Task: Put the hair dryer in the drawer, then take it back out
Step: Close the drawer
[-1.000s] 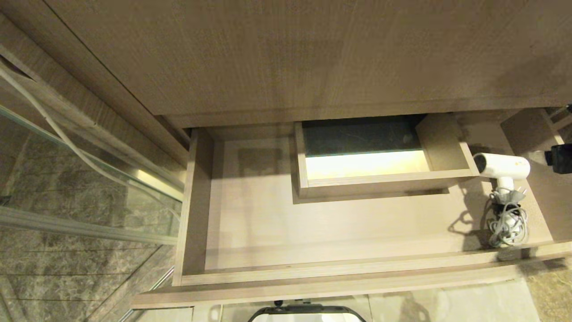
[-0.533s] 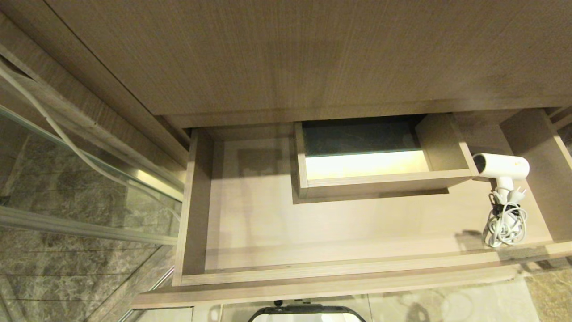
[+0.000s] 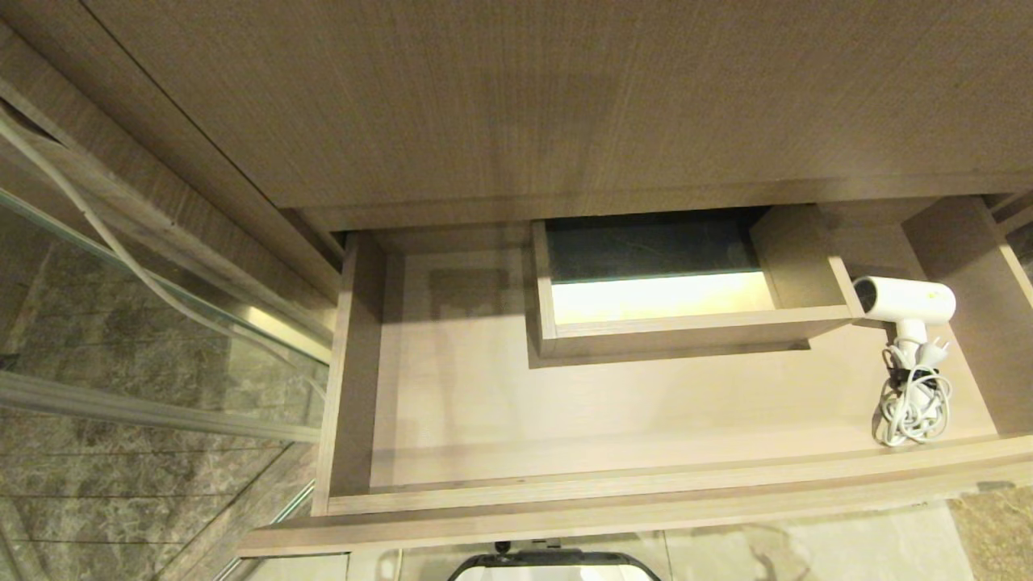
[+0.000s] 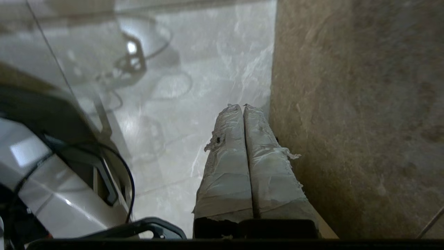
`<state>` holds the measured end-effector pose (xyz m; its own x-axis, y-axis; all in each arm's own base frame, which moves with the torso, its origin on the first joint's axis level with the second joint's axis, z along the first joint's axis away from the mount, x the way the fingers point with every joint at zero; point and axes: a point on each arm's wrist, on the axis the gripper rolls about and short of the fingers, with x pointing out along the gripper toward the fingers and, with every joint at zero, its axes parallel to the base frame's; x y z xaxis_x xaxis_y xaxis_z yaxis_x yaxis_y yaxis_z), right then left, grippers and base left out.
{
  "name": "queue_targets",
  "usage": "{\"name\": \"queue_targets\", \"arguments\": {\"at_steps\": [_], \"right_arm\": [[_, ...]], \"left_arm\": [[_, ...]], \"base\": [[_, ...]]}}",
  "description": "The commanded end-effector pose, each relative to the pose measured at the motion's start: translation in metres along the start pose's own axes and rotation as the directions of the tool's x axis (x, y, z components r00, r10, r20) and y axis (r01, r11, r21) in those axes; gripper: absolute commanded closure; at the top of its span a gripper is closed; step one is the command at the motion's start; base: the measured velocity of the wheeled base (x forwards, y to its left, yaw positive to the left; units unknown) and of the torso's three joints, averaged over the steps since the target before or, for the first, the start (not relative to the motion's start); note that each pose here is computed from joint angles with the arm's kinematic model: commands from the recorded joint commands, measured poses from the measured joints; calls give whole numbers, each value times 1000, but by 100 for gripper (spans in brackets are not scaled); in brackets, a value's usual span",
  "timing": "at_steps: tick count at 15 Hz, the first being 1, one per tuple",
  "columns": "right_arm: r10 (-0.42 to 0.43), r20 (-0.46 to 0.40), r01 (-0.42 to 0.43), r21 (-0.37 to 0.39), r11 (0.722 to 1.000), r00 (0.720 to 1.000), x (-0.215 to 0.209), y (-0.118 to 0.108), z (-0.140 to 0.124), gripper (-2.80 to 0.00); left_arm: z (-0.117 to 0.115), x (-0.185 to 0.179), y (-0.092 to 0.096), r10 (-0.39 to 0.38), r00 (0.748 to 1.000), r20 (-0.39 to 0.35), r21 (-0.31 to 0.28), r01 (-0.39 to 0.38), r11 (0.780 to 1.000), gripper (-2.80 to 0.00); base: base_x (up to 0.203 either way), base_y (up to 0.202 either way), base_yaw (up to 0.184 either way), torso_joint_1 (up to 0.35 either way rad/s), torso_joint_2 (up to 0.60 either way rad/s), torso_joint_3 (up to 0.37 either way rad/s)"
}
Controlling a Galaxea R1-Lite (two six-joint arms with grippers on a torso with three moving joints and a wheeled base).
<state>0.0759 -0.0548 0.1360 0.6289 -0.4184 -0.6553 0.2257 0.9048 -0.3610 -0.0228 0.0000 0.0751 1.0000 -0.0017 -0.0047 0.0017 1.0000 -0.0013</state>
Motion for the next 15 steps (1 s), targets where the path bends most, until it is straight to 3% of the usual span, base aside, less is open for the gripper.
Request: {"name": "queue_targets", "arguments": {"at_steps": [1, 7, 11, 14, 15], "right_arm": [[44, -69, -45, -10, 999, 997, 21, 0, -1, 0], [89, -41, -90, -26, 996, 995, 64, -15, 27, 0], [66, 18, -65, -38, 997, 998, 77, -25, 49, 0], [21, 175, -17, -20, 1000, 984, 76, -31, 73, 0], [-11, 280, 7, 16, 1000, 960, 76, -35, 90, 0]], "left_arm": [[0, 0, 0, 0, 1000, -1, 0, 0, 1000, 0], [0, 0, 0, 0, 1000, -1, 0, 0, 1000, 0], [0, 0, 0, 0, 1000, -1, 0, 0, 1000, 0], [0, 0, 0, 0, 1000, -1, 0, 0, 1000, 0], [0, 0, 0, 0, 1000, -1, 0, 0, 1000, 0]], "base": [[0, 0, 0, 0, 0, 0], [0, 0, 0, 0, 0, 0], [0, 0, 0, 0, 0, 0], [0, 0, 0, 0, 0, 0], [0, 0, 0, 0, 0, 0]]}}
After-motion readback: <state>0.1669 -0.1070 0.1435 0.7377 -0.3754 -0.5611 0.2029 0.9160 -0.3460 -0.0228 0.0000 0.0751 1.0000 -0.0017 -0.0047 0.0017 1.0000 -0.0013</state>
